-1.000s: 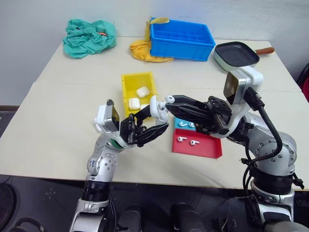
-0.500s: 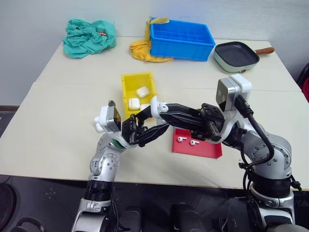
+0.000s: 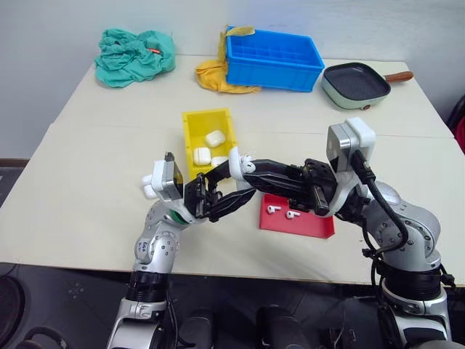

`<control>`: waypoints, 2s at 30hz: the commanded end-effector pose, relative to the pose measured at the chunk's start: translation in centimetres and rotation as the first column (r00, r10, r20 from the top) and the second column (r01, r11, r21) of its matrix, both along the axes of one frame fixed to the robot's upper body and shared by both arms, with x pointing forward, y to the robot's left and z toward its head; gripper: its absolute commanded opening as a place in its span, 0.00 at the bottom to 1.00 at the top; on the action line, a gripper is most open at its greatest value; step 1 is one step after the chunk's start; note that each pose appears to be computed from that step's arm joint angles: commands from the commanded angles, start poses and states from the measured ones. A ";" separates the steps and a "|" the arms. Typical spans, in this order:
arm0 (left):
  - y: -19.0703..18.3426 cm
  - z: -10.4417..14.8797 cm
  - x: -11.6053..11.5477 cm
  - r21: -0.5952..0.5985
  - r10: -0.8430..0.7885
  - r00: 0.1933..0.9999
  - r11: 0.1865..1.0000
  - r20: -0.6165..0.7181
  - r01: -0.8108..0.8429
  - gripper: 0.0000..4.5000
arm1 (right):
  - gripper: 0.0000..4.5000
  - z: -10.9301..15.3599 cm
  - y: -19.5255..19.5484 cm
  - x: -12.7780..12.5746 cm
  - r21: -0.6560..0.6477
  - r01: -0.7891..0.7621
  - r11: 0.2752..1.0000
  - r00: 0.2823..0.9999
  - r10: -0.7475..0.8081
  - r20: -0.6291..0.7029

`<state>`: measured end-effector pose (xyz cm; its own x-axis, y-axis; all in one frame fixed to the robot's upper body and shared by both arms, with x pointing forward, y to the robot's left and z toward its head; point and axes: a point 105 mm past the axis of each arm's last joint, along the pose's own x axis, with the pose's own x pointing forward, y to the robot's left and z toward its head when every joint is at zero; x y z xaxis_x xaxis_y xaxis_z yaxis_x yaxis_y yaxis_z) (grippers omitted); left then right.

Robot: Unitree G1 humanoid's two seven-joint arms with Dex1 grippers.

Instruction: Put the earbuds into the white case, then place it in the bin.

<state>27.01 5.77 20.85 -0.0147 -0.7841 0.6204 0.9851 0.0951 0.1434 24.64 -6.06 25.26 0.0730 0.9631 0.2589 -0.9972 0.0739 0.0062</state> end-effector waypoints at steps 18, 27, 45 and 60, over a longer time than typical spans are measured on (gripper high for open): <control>1.7 -3.9 1.6 0.477 0.138 0.987 0.864 0.085 -0.162 0.62 | 0.40 -2.9 -10.4 -1.0 -0.263 0.332 0.906 0.942 -0.332 0.045; -0.8 -4.4 2.3 0.666 0.128 0.968 0.706 0.218 -0.243 0.62 | 0.00 -2.4 -4.2 -0.3 -0.329 0.259 0.908 0.960 -0.206 0.189; -0.1 -2.6 1.7 0.608 0.159 0.957 0.744 0.245 -0.279 0.62 | 0.00 -5.9 -6.1 1.1 -0.485 0.333 0.808 0.942 -0.271 0.196; 6.3 2.3 8.7 0.440 0.695 0.713 0.672 -0.094 -0.596 0.62 | 0.75 -4.0 -16.2 -4.1 -0.016 0.793 0.609 0.575 -0.740 0.350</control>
<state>35.02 11.51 21.11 0.6522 -0.7416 0.1571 0.7421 0.6669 0.0673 21.38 -21.95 19.72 0.7405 0.6443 0.1911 -0.5966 0.7612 -0.2544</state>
